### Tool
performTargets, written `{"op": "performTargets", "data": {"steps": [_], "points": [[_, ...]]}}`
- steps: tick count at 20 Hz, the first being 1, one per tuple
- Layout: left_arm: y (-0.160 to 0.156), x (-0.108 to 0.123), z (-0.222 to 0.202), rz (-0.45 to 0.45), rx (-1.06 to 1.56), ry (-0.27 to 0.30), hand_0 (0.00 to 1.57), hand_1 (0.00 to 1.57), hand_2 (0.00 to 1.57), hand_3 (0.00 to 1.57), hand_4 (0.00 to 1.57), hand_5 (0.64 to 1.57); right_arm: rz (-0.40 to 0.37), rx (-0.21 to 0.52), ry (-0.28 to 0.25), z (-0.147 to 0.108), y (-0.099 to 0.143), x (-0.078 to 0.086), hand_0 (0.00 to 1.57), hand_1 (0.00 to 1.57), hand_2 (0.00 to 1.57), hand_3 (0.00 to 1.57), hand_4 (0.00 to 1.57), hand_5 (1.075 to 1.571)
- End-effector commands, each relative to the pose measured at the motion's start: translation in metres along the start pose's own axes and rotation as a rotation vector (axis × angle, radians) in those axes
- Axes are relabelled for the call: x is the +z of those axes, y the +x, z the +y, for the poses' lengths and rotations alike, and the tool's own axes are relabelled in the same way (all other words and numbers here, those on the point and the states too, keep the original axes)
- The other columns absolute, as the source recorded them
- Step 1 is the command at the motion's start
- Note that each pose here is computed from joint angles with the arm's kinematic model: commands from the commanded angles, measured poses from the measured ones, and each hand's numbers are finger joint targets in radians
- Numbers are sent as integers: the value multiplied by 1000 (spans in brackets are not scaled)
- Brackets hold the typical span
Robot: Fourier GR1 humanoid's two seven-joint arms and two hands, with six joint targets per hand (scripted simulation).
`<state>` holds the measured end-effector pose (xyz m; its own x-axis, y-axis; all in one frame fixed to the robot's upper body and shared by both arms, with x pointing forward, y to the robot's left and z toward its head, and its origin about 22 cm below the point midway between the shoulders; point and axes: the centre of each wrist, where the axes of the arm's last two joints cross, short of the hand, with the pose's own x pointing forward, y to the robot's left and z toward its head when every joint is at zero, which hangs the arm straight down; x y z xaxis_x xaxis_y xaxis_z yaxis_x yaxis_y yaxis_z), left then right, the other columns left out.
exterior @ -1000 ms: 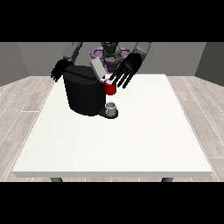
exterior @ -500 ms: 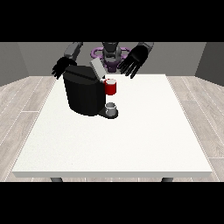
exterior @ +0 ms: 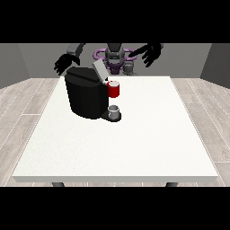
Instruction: Insert the coffee pod into the coffee machine and close the lid
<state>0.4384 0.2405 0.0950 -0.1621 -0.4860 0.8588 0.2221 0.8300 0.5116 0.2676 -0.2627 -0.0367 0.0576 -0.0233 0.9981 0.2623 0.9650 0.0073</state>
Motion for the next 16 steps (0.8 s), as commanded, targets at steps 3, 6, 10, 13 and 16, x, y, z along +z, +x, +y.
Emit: {"op": "performTargets", "data": {"steps": [3,6,10,13,16], "points": [[-67,42,-51,61,256,4,0,0,0,0,0,1571,21,68,25,-26,-2,12,0,0,0,0,433,1571],[-83,55,-58,111,360,27,0,0,0,0,142,1571,10,100,50,-25,9,8,0,0,0,0,390,1571],[-88,60,-67,147,423,13,0,0,0,0,0,1571,-57,66,149,1,40,-6,0,0,0,0,257,1571],[-102,79,-82,172,447,13,0,0,0,0,0,1571,-85,97,178,-1,52,-5,0,0,0,0,0,1571],[-101,83,-76,128,477,43,0,0,0,0,0,1571,-102,60,234,-11,70,-17,0,0,0,0,0,1571]]}}
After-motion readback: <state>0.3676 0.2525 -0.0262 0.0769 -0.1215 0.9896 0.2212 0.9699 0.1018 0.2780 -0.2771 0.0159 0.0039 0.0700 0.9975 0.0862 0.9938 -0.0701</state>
